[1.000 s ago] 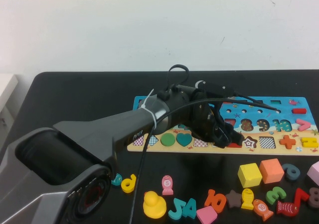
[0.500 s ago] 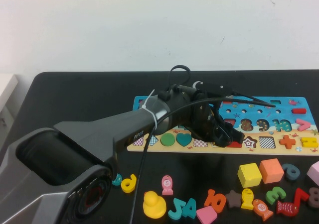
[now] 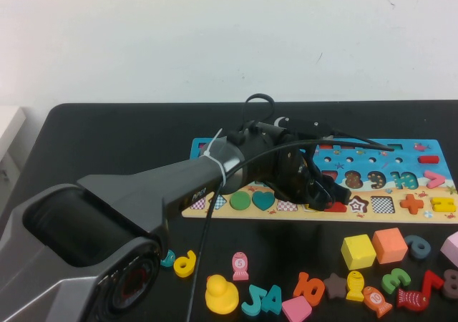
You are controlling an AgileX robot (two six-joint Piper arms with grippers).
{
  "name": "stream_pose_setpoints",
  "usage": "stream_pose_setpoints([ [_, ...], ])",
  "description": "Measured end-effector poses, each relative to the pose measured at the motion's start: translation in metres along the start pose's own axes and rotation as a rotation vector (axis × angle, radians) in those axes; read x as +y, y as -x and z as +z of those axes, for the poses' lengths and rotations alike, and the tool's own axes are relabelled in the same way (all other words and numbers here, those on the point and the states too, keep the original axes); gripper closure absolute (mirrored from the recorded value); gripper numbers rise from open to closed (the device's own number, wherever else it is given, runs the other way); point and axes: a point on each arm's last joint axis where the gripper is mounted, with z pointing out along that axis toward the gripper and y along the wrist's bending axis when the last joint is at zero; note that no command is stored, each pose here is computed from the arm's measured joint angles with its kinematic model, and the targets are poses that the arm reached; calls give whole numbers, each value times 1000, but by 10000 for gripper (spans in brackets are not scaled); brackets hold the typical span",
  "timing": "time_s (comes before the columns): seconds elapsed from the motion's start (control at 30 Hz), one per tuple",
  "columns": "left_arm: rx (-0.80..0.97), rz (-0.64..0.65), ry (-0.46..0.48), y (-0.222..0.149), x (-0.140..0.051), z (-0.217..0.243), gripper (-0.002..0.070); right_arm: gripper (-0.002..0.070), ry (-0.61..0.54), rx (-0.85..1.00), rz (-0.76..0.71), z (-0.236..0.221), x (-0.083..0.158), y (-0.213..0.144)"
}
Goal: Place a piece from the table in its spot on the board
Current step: Place the "Pentagon" into the hole of the Pentagon
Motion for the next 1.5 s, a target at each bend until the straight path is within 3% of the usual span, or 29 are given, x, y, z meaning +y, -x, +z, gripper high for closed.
stream_pose_setpoints([
  [1.5,34,38,44,8,-2,-12,372,657,0,0,0,0,0,0],
])
